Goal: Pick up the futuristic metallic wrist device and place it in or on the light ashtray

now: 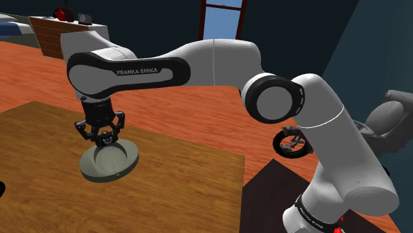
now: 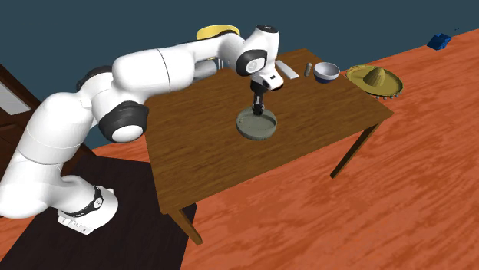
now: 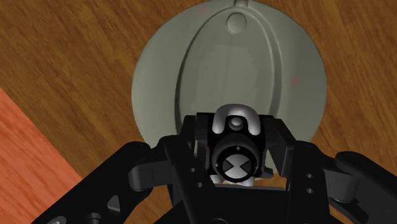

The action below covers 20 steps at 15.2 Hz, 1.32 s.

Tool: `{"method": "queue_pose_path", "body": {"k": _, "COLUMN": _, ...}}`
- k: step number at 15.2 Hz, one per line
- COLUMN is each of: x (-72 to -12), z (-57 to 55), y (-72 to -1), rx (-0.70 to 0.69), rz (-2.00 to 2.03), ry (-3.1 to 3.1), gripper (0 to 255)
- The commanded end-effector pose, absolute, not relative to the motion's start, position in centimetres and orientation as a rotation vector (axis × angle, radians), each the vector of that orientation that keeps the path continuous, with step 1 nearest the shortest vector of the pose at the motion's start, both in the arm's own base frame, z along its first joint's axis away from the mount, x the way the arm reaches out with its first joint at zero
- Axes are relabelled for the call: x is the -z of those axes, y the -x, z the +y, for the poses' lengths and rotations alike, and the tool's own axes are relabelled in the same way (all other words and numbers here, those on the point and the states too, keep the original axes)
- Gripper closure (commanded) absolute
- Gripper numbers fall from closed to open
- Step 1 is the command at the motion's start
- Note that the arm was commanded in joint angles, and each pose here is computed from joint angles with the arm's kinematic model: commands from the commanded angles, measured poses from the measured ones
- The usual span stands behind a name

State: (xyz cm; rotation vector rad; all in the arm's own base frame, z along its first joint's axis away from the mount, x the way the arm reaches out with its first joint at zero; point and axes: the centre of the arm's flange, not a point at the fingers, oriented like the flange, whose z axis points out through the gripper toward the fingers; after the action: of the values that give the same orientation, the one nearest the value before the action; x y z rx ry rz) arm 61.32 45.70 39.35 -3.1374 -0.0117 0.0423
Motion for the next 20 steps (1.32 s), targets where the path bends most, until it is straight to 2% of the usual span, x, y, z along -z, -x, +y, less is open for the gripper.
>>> {"method": "queue_pose_path", "body": {"k": 1, "x": -38.4, "z": 45.8, "y": -61.4, "rx": -0.041, "rz": -0.011, "ry": 3.137, "gripper": 255}}
{"method": "queue_pose_path", "body": {"k": 10, "x": -33.6, "z": 45.8, "y": -61.4, "rx": -0.041, "rz": -0.011, "ry": 3.137, "gripper": 255}}
{"method": "queue_pose_path", "body": {"k": 17, "x": -33.6, "z": 45.8, "y": -61.4, "rx": -0.041, "rz": -0.011, "ry": 3.137, "gripper": 255}}
{"method": "queue_pose_path", "body": {"k": 18, "x": -33.6, "z": 45.8, "y": -61.4, "rx": -0.041, "rz": -0.011, "ry": 3.137, "gripper": 0}}
{"method": "queue_pose_path", "body": {"k": 20, "x": -33.6, "z": 45.8, "y": -61.4, "rx": -0.041, "rz": -0.011, "ry": 3.137, "gripper": 0}}
